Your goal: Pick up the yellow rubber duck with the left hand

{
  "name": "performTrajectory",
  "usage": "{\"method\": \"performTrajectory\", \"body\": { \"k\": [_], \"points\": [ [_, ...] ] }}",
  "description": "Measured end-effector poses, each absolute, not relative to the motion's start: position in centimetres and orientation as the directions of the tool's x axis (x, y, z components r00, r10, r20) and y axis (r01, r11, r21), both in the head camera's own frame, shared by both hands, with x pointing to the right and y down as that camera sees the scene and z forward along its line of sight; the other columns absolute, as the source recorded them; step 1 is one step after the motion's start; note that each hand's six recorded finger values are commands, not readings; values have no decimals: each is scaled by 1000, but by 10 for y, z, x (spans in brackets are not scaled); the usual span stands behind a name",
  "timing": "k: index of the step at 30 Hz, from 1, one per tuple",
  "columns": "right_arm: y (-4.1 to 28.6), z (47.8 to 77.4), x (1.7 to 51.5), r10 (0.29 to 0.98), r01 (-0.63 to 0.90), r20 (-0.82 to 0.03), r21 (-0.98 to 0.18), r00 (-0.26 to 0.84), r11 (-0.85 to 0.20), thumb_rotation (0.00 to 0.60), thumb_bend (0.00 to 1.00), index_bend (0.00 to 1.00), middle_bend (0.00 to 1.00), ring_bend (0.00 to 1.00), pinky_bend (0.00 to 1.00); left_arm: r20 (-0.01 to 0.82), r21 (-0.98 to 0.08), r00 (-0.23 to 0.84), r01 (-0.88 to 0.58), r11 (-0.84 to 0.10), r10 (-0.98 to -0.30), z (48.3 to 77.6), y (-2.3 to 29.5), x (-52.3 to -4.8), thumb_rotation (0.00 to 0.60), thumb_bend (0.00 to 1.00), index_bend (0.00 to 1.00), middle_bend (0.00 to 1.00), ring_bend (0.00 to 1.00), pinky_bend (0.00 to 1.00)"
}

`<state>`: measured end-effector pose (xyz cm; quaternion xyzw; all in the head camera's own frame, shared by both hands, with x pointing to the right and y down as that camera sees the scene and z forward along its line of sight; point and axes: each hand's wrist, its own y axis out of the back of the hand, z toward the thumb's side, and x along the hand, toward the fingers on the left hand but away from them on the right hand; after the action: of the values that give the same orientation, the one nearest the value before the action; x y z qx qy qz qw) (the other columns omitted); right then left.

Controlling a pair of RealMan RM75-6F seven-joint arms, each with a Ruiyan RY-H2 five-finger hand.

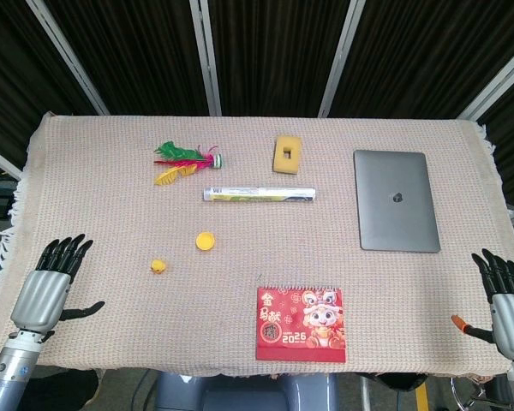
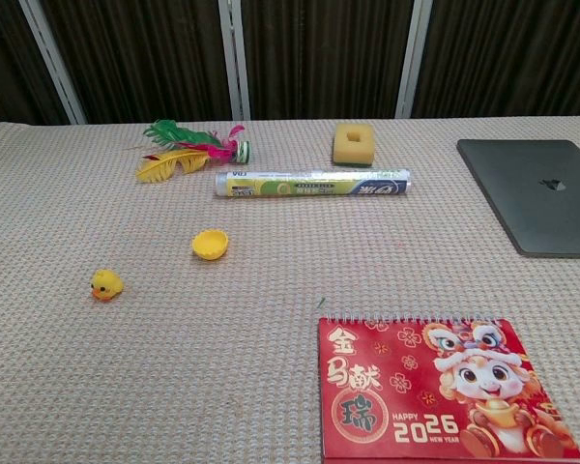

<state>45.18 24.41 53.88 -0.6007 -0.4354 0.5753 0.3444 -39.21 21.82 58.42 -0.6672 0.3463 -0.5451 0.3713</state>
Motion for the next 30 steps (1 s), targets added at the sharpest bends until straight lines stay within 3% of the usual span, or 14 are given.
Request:
{"method": "performTrajectory", "body": {
  "k": [25,30],
  "points": [
    [245,539,453,918,131,-394,-913,-48,-385,600,0,38,0,0,0,468,-874,166,-57,-483,-868,585,216,-392,469,45,22,0,0,0],
    [245,537,454,919,134,-392,-914,-51,-382,600,0,38,0,0,0,464,-878,169,-42,-477,-869,585,213,-391,468,79,80,0,0,0]
  ]
}}
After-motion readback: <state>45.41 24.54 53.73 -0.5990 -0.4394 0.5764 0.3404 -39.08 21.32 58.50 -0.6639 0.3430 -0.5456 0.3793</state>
